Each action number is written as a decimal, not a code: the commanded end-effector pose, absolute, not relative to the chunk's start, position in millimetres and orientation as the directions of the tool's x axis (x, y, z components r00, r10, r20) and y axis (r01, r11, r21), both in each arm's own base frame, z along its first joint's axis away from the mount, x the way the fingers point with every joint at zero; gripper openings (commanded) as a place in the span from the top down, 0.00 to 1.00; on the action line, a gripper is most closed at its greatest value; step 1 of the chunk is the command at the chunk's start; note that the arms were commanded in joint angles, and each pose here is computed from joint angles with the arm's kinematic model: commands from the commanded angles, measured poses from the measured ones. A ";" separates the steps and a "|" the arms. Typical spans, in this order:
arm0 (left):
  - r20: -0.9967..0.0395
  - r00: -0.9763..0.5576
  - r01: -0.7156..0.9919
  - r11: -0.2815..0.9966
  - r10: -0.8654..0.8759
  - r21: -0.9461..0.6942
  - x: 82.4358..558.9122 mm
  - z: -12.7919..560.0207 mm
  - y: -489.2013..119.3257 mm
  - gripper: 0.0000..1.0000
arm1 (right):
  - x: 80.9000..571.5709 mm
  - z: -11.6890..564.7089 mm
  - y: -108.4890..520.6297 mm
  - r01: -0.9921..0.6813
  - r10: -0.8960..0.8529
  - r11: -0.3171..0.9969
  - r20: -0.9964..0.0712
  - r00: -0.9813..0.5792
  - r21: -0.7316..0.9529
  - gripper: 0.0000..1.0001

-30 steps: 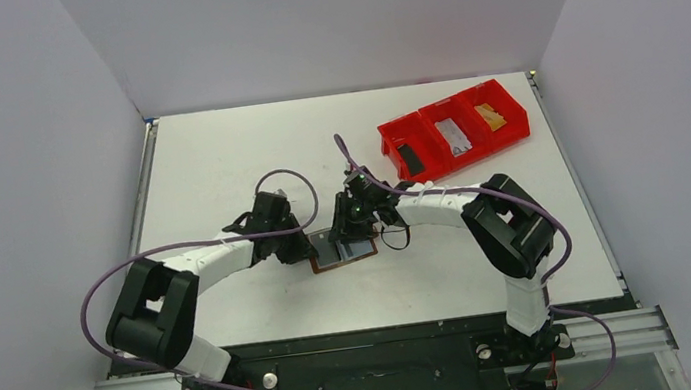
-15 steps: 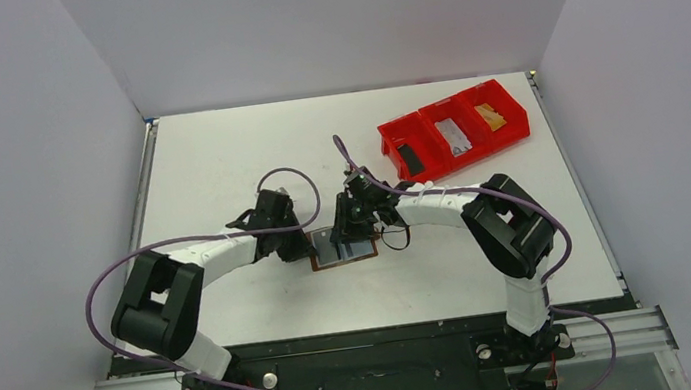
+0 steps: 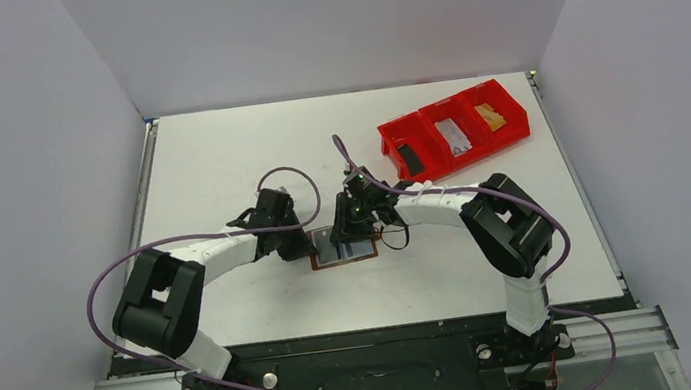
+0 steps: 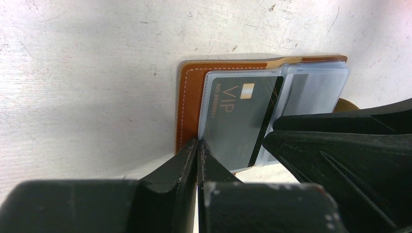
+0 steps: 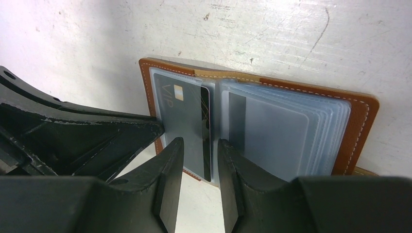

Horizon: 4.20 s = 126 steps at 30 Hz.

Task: Take the credit cards out of the card holder
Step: Remove the credit card from the card holder.

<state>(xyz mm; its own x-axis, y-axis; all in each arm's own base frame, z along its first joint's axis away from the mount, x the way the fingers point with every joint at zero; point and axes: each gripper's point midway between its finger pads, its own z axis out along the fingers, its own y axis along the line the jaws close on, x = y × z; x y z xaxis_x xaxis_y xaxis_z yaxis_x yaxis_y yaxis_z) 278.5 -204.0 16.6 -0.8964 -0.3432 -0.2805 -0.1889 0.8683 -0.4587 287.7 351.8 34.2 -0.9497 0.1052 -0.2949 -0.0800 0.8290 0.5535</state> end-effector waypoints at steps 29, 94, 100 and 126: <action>-0.285 -0.894 -0.224 0.895 -0.346 -0.386 275.4 -0.9 -191.1 1.00 | 277.9 8.5 355.2 -0.041 0.128 0.836 -0.268 -0.955 0.547 0.73; -0.212 -0.890 -0.324 0.889 -0.403 -0.324 262.7 -29.8 -186.1 1.00 | 299.9 53.2 350.1 0.018 0.375 0.524 -0.212 -0.903 0.851 0.89; -0.212 -0.890 -0.324 0.888 -0.403 -0.327 263.6 -29.6 -186.9 1.00 | 300.7 54.5 351.2 0.022 0.385 0.501 -0.199 -0.901 0.865 0.90; -0.203 -0.877 -0.373 0.884 -0.435 -0.280 257.7 -38.2 -175.3 1.00 | 307.8 52.6 324.5 0.009 0.381 0.608 -0.282 -0.880 0.794 1.00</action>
